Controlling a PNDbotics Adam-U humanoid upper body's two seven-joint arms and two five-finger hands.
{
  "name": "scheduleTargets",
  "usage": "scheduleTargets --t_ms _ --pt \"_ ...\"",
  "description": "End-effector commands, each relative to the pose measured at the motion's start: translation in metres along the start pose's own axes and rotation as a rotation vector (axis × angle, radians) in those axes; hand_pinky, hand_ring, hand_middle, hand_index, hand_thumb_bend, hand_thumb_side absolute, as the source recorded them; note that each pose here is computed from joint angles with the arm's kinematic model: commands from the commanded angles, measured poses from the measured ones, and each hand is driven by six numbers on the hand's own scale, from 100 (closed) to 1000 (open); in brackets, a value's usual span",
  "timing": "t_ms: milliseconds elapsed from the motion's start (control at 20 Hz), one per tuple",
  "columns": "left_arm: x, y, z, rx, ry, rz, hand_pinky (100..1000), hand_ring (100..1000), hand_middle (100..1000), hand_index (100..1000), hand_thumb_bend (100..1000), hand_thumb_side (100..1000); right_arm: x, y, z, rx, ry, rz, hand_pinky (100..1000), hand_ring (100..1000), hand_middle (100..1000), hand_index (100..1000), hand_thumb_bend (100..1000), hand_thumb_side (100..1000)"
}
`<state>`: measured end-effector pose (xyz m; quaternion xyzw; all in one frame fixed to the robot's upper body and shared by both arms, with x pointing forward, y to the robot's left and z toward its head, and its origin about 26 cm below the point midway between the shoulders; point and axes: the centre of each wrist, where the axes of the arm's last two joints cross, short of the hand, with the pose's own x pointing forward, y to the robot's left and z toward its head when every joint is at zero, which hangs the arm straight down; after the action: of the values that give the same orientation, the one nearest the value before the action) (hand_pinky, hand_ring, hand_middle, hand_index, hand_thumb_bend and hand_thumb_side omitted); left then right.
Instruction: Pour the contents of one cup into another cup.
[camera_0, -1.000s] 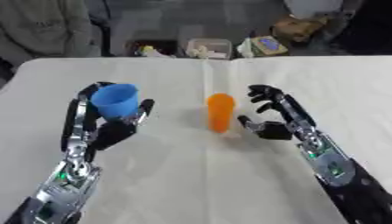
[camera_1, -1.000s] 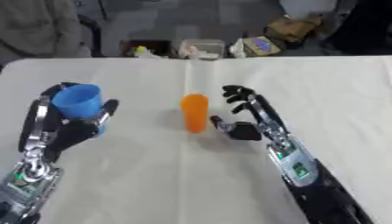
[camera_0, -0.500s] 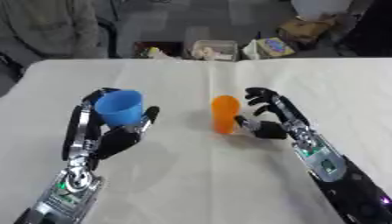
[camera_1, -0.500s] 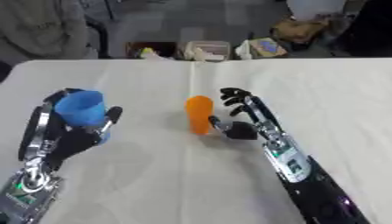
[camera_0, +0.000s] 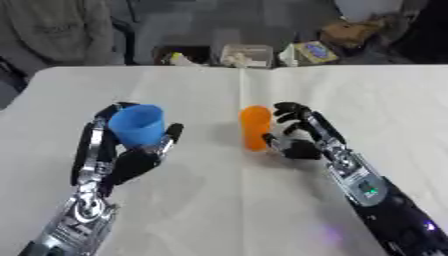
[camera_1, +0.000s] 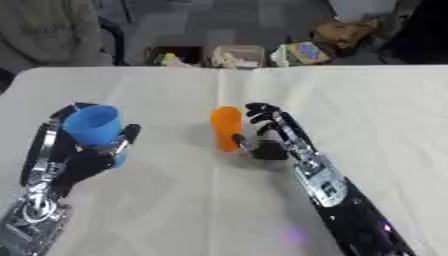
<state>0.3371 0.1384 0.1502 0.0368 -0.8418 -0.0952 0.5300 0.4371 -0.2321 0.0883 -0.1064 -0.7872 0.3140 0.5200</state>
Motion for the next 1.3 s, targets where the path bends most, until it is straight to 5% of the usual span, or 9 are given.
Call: scheduleTargets --t_ms 50,1300 --pt "0.008 0.001 -0.002 -0.008 -0.030 0.008 203 189 157 353 549 100 0.008 -0.004 -0.008 -0.005 -0.031 -0.001 603 751 733 870 387 216" --pt "0.007 -0.003 0.000 -0.035 -0.022 0.016 208 190 158 354 546 100 0.012 0.013 -0.017 0.057 -0.058 0.008 609 759 740 878 459 345"
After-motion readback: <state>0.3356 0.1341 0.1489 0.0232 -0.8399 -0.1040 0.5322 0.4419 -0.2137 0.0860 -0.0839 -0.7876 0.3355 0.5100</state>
